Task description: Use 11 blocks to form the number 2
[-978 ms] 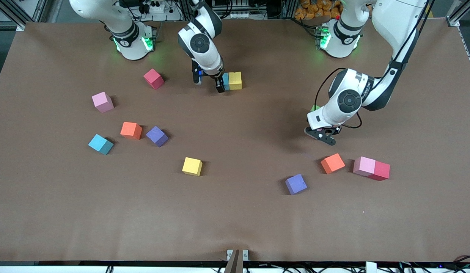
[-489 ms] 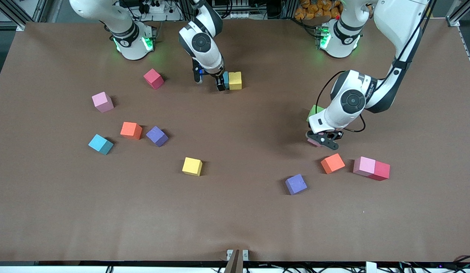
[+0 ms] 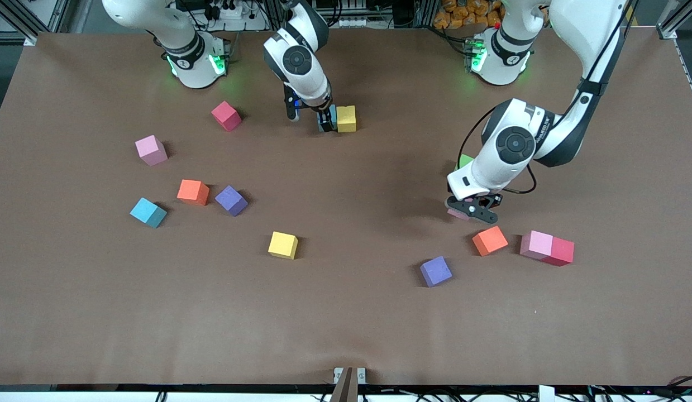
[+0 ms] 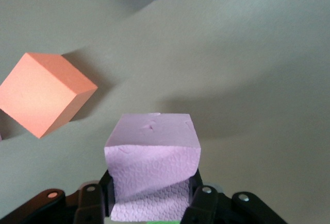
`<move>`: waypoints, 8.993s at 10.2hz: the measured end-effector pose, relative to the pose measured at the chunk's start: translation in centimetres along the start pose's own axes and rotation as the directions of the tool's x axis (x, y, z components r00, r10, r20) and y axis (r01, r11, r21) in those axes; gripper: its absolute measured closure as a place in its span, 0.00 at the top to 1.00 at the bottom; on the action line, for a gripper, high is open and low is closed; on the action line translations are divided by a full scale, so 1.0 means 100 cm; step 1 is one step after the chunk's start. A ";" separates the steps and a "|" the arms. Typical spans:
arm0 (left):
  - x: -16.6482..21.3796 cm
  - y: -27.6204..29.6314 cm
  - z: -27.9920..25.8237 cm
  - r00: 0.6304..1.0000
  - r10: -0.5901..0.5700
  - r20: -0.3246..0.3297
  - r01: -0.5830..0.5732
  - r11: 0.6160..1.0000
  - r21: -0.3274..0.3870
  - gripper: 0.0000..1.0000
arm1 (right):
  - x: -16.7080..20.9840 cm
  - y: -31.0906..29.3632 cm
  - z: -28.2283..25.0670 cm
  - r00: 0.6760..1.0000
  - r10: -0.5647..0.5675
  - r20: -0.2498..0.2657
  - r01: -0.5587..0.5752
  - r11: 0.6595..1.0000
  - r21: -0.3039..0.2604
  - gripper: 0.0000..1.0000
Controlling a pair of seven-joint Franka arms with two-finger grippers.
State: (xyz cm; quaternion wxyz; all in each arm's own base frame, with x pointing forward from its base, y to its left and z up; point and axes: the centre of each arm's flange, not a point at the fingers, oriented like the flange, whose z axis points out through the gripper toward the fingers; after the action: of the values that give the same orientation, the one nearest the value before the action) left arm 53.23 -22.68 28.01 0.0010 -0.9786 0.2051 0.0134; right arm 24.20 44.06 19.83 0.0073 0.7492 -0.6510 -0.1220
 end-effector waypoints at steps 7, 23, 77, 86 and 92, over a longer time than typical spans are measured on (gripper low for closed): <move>0.002 0.063 -0.011 1.000 0.006 -0.007 -0.006 0.998 -0.061 0.56 | 0.009 -0.010 -0.035 0.997 -0.060 -0.056 0.057 0.997 -0.059 1.00; -0.121 0.264 0.036 0.725 0.681 0.107 -0.677 0.732 -0.072 0.56 | 0.158 -0.292 -0.217 0.832 -0.538 -0.135 0.545 0.838 0.017 1.00; -0.160 0.361 0.084 0.400 0.909 0.119 -0.902 0.413 -0.128 1.00 | 0.146 -0.391 -0.114 0.276 -0.932 -0.233 0.944 0.309 -0.117 0.59; -0.146 0.363 0.062 0.430 0.897 0.103 -0.892 0.440 -0.105 1.00 | 0.141 -0.390 -0.118 0.271 -0.933 -0.237 0.947 0.303 -0.109 0.59; -0.108 0.350 -0.017 0.513 0.845 0.152 -0.848 0.526 -0.063 1.00 | 0.126 -0.386 -0.135 0.253 -0.933 -0.257 0.953 0.285 -0.097 0.59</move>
State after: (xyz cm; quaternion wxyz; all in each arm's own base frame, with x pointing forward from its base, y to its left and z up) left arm 29.37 -50.41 30.10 0.0206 -0.7503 0.6546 0.0907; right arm 65.93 35.67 24.21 -0.0096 0.9971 -0.0715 0.0242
